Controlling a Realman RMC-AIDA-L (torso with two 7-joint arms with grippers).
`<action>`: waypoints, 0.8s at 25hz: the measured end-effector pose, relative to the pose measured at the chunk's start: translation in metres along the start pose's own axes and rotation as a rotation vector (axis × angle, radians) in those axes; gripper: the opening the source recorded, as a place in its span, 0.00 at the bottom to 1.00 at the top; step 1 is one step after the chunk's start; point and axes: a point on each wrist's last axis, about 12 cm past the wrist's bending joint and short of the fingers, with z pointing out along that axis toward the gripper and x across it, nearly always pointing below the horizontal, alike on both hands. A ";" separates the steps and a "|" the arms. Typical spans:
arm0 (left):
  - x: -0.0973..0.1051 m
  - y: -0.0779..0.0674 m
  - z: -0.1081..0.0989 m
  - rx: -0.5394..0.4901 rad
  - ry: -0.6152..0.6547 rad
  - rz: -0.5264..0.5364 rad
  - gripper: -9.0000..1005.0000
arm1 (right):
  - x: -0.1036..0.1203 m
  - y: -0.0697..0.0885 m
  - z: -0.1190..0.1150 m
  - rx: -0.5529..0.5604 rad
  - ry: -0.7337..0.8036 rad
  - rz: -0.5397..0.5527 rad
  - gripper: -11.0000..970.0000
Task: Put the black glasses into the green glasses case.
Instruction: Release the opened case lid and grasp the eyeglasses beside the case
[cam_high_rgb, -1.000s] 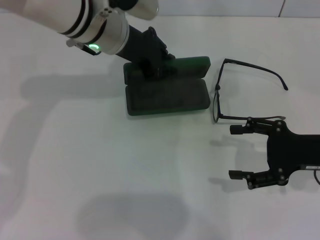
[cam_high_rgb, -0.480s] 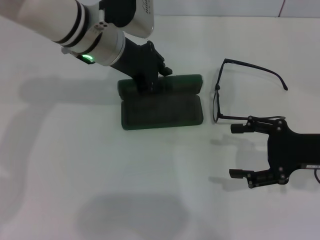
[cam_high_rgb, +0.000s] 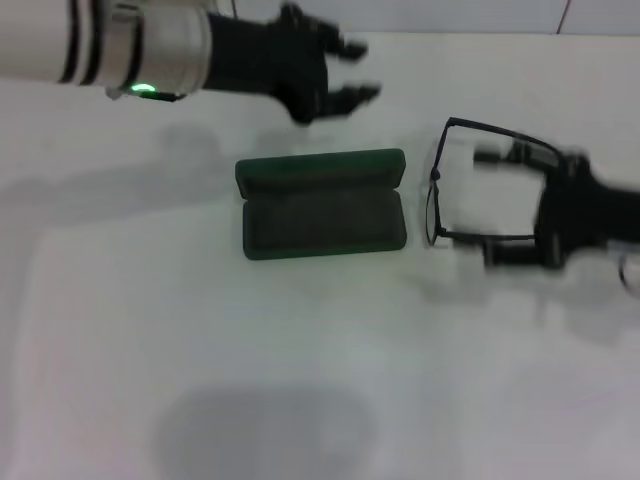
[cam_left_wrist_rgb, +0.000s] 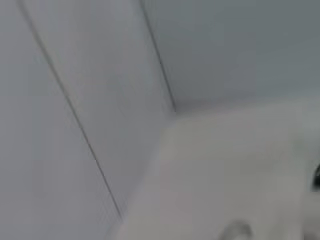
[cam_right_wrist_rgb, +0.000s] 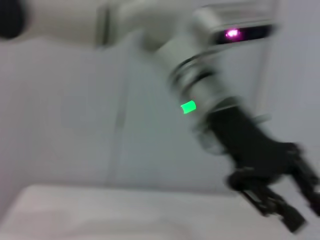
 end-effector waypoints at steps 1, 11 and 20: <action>0.001 -0.002 -0.004 -0.024 -0.062 -0.033 0.38 | -0.011 -0.013 0.007 0.039 -0.015 -0.041 0.91; 0.060 -0.046 -0.027 -0.109 -0.393 -0.473 0.43 | -0.094 -0.079 0.060 -0.094 0.425 -0.366 0.91; 0.085 -0.062 -0.040 -0.151 -0.461 -0.611 0.57 | -0.118 -0.097 0.097 -0.220 0.921 -0.617 0.90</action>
